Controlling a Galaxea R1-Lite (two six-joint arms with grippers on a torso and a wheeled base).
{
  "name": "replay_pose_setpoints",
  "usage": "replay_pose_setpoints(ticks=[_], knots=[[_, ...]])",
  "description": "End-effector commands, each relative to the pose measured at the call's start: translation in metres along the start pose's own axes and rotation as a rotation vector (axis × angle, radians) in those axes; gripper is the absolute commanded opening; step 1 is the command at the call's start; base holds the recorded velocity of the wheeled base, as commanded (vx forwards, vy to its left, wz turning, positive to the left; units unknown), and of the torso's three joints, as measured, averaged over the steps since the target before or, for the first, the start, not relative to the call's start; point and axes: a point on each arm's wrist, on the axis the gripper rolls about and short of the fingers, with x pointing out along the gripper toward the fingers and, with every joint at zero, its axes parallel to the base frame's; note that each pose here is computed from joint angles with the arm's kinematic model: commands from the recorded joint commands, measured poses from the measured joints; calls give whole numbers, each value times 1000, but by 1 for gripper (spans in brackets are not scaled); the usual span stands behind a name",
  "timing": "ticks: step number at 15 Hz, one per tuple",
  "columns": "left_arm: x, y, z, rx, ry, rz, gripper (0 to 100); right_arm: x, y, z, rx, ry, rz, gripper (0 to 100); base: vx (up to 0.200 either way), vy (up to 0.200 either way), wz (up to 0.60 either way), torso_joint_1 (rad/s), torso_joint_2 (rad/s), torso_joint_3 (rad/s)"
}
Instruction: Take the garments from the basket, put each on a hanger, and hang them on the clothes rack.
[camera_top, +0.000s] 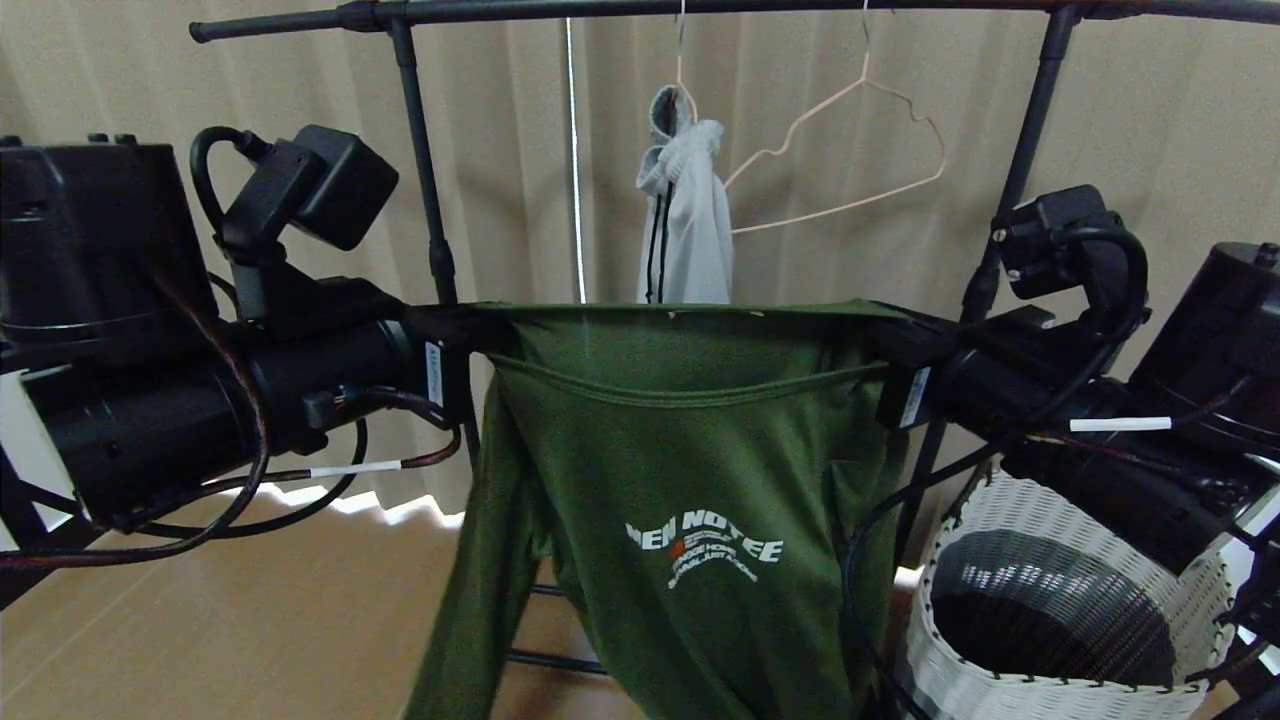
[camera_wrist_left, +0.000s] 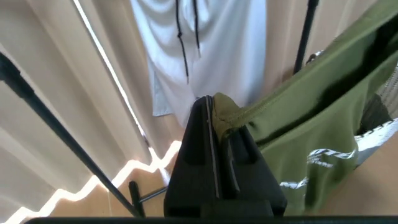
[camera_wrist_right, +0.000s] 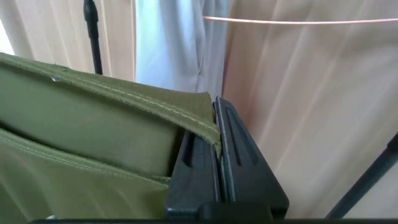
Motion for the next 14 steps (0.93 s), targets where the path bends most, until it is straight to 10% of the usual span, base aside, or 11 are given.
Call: replay_pose_setpoints(ticks=[1, 6, 14], knots=[[-1, -2, 2, 1, -11, -9, 0, 2, -7, 0, 0, -1, -24, 0, 0, 0, 0, 0, 0, 0], [0, 0, 46, 8, -163, -4, 0, 21, -21, 25, 20, -92, -87, 0, 0, 0, 0, 0, 0, 0], [-1, -7, 28, 10, -106, -30, 0, 22, -22, 36, 28, -131, -88, 0, 0, 0, 0, 0, 0, 0]])
